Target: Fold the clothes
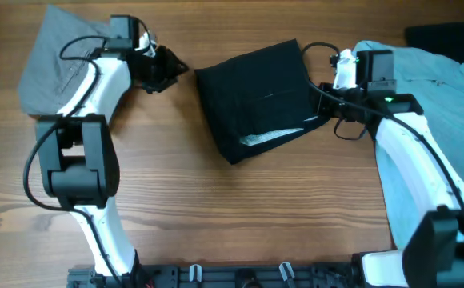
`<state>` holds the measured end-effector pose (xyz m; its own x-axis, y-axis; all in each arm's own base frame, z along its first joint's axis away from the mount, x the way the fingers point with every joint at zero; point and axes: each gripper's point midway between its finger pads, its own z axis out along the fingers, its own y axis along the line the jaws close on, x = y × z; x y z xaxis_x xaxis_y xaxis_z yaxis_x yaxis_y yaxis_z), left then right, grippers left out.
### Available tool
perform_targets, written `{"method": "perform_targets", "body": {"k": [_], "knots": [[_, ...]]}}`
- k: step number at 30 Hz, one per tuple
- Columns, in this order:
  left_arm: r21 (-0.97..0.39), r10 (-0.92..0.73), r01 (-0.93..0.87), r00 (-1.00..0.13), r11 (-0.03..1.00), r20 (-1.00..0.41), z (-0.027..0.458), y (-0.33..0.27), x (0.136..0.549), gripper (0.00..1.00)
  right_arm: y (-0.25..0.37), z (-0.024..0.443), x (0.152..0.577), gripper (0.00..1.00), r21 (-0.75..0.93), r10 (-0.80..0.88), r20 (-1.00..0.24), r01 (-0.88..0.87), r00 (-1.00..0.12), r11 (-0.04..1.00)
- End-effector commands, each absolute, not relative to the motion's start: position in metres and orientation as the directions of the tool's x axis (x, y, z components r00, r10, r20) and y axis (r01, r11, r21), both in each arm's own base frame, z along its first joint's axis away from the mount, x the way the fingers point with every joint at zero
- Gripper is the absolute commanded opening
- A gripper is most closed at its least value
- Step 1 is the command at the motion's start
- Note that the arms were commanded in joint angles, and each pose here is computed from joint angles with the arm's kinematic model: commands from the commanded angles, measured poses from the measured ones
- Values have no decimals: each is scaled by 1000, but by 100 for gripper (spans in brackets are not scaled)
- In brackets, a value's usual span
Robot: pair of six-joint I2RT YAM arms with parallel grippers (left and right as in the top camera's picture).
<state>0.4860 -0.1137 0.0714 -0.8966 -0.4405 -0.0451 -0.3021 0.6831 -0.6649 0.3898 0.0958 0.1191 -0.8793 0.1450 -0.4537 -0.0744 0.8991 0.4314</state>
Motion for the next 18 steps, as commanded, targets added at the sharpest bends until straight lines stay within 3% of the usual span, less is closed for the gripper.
{"method": "perform_targets", "body": {"k": [1, 5, 8, 10, 14, 16, 18], "knots": [[-734, -239, -216, -968, 644, 75, 77, -153, 440, 85, 96, 77, 397, 9, 420, 147, -379, -29, -914, 907], [-597, -165, -206, -978, 775, 125, 53, -162, 405, 100, 90, 11, 400, 7, 406, 236, -247, 121, -940, 906], [-562, -151, -198, -980, 803, 130, 42, -176, 396, 100, 93, -11, 391, 7, 411, 231, -177, 141, -957, 901], [-448, -274, -332, -943, 830, 191, 14, -174, 381, 100, 93, -12, 390, 7, 411, 231, -173, 143, -957, 900], [-447, -344, -407, -913, 797, 219, -26, -178, 365, 100, 93, -13, 389, 7, 408, 224, -170, 139, -960, 903], [-542, -311, -381, -925, 749, 220, -32, -193, 367, 100, 94, -12, 388, 8, 412, 208, -173, 121, -963, 903], [-624, -271, -339, -940, 704, 205, -37, -215, 374, 94, 95, -12, 388, 8, 414, 208, -173, 120, -963, 902]]}}
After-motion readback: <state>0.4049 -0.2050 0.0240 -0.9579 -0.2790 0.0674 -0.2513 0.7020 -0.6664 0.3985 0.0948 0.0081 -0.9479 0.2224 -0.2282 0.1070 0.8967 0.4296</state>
